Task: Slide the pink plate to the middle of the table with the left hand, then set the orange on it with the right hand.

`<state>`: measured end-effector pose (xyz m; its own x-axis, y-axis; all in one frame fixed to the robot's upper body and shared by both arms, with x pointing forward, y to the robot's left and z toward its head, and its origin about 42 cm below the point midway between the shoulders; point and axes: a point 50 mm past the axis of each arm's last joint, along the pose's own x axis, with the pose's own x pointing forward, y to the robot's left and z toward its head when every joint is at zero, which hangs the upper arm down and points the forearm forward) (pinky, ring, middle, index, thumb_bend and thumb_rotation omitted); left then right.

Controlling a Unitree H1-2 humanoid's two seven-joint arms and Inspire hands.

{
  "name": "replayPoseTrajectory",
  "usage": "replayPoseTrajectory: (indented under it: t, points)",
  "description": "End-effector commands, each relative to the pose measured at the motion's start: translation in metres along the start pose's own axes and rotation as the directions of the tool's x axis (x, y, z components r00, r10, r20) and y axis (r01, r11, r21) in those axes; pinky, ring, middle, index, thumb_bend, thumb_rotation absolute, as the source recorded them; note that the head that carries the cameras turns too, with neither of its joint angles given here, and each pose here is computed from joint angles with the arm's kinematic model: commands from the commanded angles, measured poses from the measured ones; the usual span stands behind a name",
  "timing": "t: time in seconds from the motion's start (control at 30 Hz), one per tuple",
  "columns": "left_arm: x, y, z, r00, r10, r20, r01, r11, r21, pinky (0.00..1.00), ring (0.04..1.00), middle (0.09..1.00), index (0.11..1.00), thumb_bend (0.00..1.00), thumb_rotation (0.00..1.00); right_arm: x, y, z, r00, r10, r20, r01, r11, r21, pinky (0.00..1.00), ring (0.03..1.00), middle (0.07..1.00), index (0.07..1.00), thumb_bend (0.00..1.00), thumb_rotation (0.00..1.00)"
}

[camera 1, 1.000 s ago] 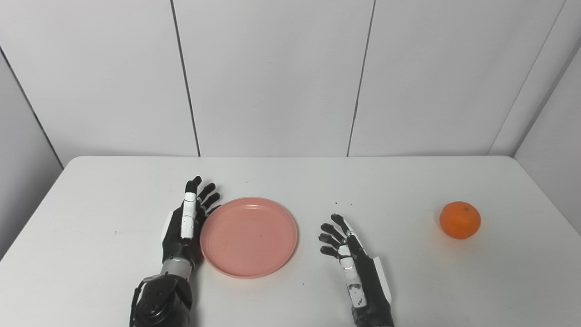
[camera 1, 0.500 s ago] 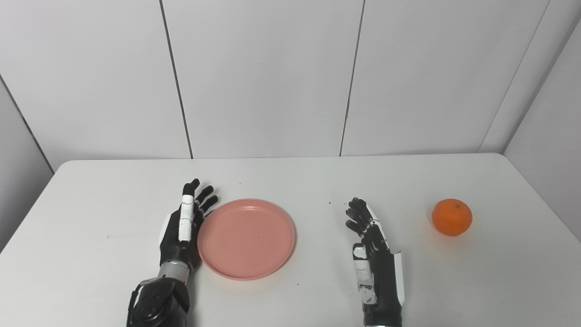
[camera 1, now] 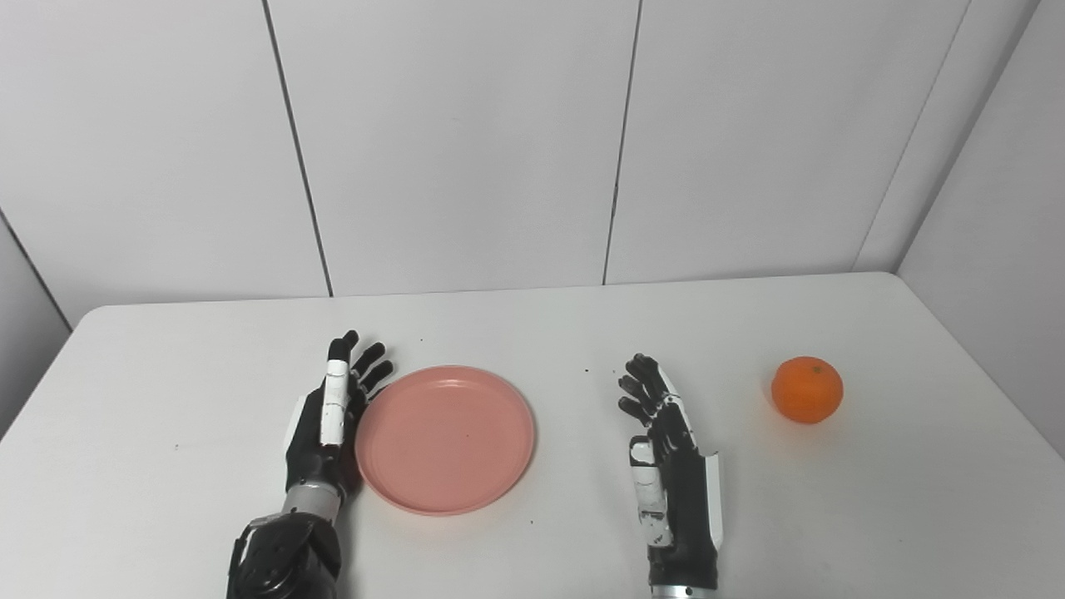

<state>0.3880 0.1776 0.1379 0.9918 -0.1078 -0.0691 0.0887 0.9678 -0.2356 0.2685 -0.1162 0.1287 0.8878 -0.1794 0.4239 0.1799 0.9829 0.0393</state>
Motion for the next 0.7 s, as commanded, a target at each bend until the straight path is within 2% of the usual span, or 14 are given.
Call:
replayPoseTrajectory:
  t: [0.0, 0.33, 0.67]
  points:
    - [0.004, -0.008, -0.004, 0.999, -0.017, -0.039, 0.017, 1.000, -0.002, 0.82, 0.883, 0.900, 0.962, 0.86, 0.92, -0.017, 0.012, -0.014, 0.998, -0.012, -0.060, 0.013, 1.000, 0.011, 0.78, 0.820, 0.844, 0.844, 0.71, 1.00]
    - [0.007, -0.010, -0.005, 0.998, -0.044, -0.044, 0.045, 0.999, 0.010, 0.82, 0.885, 0.903, 0.958, 0.85, 0.92, -0.015, 0.023, -0.015, 0.998, -0.003, -0.069, 0.005, 1.000, 0.019, 0.77, 0.815, 0.842, 0.837, 0.70, 0.99]
    - [0.006, -0.016, -0.008, 0.997, -0.061, -0.052, 0.062, 0.998, 0.010, 0.81, 0.882, 0.902, 0.956, 0.86, 0.92, -0.016, 0.024, -0.016, 0.998, 0.011, -0.066, -0.013, 1.000, -0.028, 0.76, 0.809, 0.847, 0.838, 0.69, 1.00]
